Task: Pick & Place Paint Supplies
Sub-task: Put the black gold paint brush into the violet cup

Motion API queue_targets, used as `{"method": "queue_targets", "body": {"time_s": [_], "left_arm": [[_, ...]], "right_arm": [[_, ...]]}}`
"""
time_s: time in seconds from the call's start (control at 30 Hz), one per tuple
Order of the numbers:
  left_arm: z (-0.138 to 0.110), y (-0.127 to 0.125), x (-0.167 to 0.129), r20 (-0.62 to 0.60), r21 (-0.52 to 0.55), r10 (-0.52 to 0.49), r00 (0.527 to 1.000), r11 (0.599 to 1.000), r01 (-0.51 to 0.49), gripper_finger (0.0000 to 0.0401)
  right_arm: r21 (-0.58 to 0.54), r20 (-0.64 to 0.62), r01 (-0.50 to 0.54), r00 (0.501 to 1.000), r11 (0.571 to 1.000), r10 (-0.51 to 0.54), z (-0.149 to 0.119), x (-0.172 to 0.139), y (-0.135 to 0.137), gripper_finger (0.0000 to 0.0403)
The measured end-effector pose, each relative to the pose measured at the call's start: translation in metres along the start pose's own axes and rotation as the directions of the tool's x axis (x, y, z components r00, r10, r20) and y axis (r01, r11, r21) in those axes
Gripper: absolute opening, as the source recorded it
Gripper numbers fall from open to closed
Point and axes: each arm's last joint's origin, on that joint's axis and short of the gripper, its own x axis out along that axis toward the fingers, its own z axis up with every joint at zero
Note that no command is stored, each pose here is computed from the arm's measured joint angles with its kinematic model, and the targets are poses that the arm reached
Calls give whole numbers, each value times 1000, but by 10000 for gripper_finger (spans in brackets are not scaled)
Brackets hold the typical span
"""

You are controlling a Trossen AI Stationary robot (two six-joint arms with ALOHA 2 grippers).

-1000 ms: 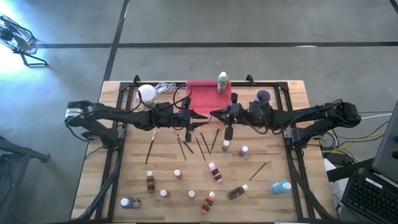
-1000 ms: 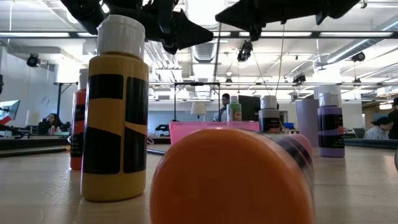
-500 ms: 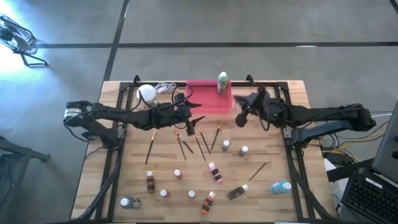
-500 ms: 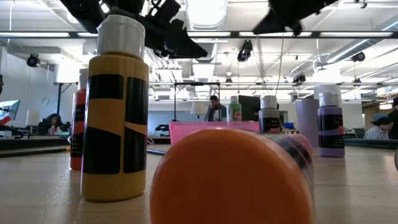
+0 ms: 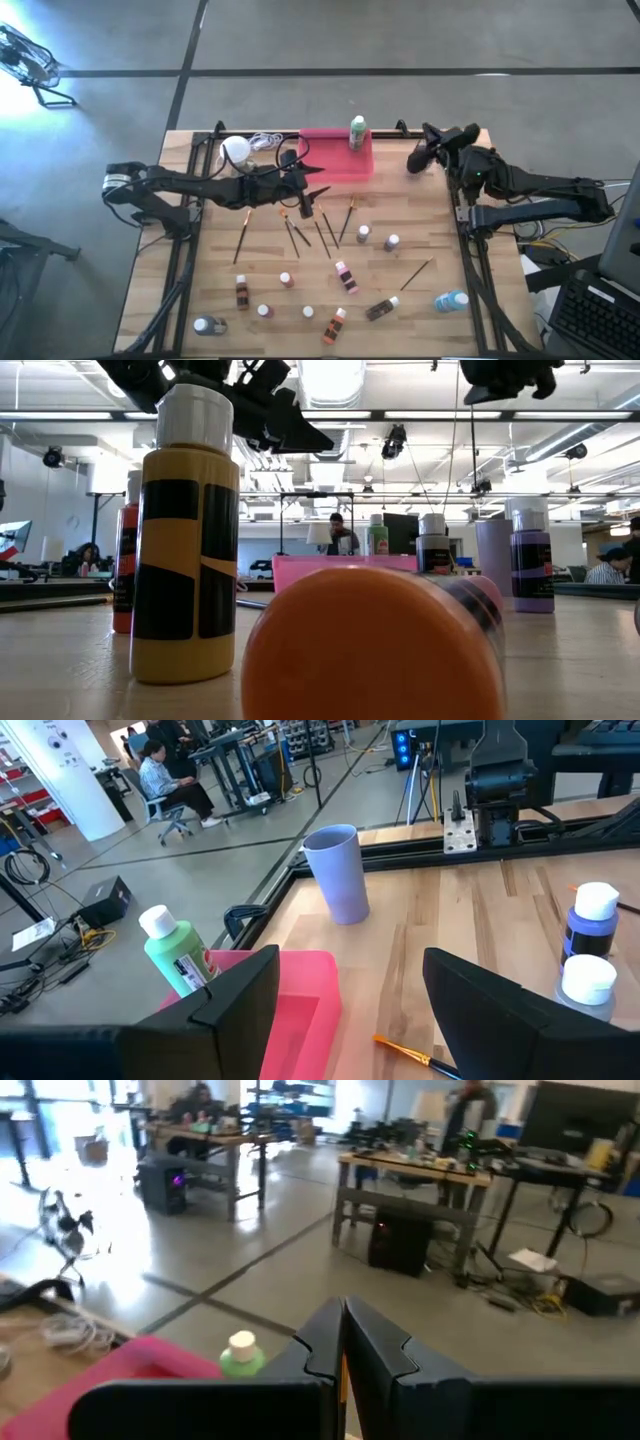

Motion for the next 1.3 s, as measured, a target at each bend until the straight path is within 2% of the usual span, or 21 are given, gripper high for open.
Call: {"method": "queue_targets", "body": {"time_s": [0.2,0.5,0.87,1.3], "left_arm": [[0,0,0,0,-1,-1,1000,1000,1,252],[0,0,0,0,-1,-1,1000,1000,1,252],[-1,0,0,-8,1,-3,1000,1000,3,250],[-1,0,0,-7,-15,-3,1000,1000,3,250]], "right_arm": [[61,-31,105,994,993,-103,-4,11,-9,8],[18,-136,234,964,972,-229,-24,33,-10,8],[-32,-203,260,944,965,-261,-41,44,-4,8],[28,-241,278,934,960,-263,-85,56,-12,8]]}}
